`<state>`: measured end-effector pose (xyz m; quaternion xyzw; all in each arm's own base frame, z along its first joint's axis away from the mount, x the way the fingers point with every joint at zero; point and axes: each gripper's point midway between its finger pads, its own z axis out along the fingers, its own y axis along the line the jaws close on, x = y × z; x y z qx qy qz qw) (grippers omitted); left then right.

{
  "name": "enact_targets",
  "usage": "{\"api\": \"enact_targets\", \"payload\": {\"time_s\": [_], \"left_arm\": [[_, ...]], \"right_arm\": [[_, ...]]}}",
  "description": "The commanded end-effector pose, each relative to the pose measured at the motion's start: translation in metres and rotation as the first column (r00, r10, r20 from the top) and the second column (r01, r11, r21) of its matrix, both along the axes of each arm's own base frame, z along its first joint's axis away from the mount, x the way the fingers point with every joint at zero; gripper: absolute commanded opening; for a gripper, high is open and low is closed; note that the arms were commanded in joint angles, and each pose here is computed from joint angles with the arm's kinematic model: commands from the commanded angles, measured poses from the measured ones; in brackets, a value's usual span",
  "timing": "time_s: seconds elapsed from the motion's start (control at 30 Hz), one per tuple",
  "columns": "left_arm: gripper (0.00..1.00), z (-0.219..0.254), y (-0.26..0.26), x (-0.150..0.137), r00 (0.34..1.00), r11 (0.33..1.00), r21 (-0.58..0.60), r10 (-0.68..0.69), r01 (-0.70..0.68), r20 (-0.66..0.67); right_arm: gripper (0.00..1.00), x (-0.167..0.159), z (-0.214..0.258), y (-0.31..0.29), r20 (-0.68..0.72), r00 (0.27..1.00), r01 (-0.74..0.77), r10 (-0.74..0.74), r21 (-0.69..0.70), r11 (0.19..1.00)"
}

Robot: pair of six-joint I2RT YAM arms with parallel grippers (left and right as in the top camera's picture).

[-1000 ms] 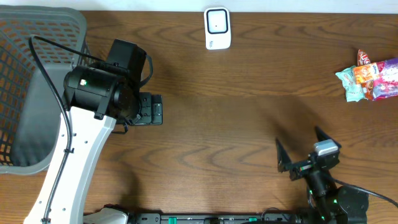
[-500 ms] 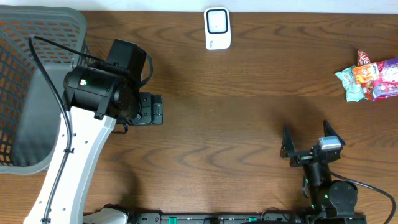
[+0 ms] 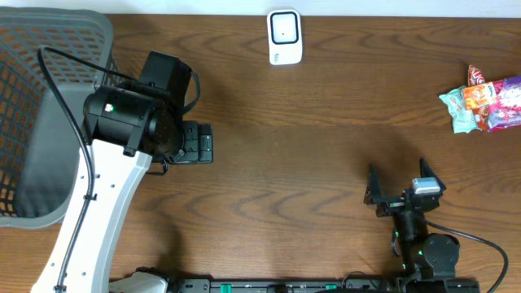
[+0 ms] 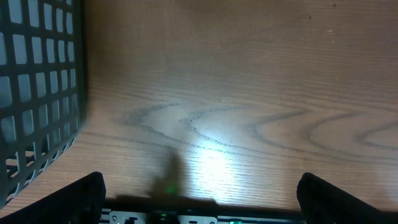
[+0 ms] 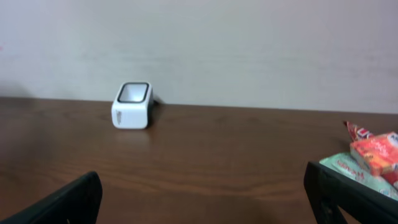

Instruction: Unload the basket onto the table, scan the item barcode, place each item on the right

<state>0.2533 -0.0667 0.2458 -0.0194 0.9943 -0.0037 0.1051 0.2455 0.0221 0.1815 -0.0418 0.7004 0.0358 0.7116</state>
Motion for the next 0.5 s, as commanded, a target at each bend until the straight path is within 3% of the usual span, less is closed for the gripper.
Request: {"api": "enact_targets", "payload": {"time_s": [0.0,0.17,0.47], "left_arm": [[0.98,-0.001,0.002,0.0,1.0,1.0,0.007,0.007,-0.007,-0.006],[0.98,-0.001,0.002,0.0,1.0,1.0,0.007,0.007,-0.007,-0.006],[0.98,-0.001,0.002,0.0,1.0,1.0,0.007,0.007,-0.007,-0.006]], "right_arm": [[0.99,0.001,-0.005,-0.002,-0.009,1.0,0.017,-0.017,0.011,1.0],[0.99,0.001,-0.025,-0.016,-0.099,0.991,0.099,-0.092,0.07,0.993],[0.99,0.0,-0.026,-0.013,-0.095,0.992,0.082,-0.08,0.021,0.996]]}}
